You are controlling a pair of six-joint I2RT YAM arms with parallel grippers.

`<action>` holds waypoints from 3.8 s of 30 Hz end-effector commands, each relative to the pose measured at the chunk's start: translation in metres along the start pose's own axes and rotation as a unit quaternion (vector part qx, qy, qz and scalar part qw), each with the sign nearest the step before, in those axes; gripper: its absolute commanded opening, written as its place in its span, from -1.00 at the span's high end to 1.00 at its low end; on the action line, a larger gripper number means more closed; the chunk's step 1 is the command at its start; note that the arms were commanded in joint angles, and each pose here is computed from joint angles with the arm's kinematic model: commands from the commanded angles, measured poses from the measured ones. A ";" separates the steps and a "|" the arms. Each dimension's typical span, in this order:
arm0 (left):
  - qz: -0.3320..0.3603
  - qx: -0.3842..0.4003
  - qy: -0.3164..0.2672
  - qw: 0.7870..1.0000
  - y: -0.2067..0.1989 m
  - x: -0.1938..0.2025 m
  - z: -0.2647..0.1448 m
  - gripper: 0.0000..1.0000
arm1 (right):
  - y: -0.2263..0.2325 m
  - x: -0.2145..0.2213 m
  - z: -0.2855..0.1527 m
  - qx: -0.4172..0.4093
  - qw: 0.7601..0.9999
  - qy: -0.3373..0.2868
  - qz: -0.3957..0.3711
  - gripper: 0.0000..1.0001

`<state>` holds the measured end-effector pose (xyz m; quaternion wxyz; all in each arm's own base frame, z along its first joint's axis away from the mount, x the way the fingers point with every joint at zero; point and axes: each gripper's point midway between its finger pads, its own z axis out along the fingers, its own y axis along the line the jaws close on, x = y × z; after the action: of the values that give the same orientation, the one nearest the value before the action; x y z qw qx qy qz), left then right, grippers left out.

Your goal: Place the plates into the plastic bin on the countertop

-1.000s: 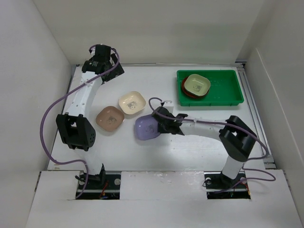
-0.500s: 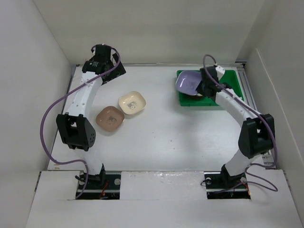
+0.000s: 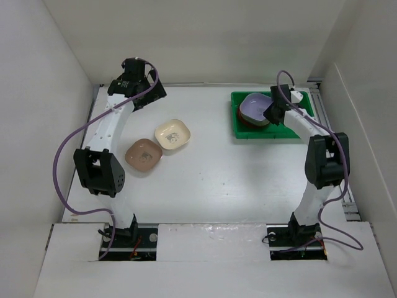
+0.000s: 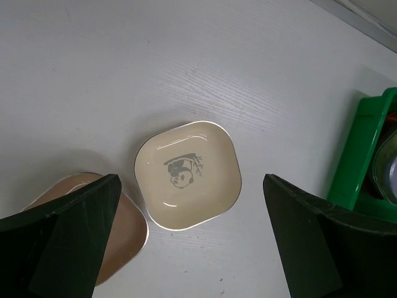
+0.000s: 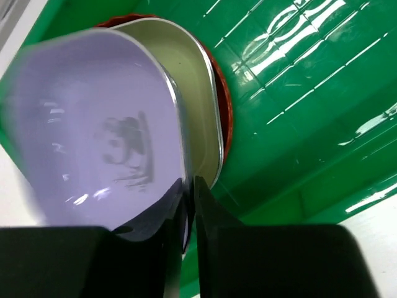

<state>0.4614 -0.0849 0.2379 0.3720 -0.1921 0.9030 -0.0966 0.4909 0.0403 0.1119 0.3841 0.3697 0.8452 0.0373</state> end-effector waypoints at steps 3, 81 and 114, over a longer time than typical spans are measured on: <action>0.010 0.027 -0.014 0.999 -0.008 -0.006 -0.015 -0.99 | 0.028 -0.035 -0.026 -0.051 0.996 -0.050 0.045 -0.44; -0.008 0.044 -0.006 0.999 -0.015 -0.002 -0.010 -0.99 | 0.033 -0.034 -0.040 -0.021 0.996 -0.045 0.080 1.00; -0.083 -0.067 -0.050 0.993 0.041 -0.029 -0.015 -0.99 | 0.173 0.119 -0.169 -0.281 0.951 0.004 -0.127 -1.00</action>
<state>0.4599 -0.0752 0.2285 0.3672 -0.2338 0.8963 -0.0846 0.4503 0.2094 0.2441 0.4985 0.2666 0.8083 0.1644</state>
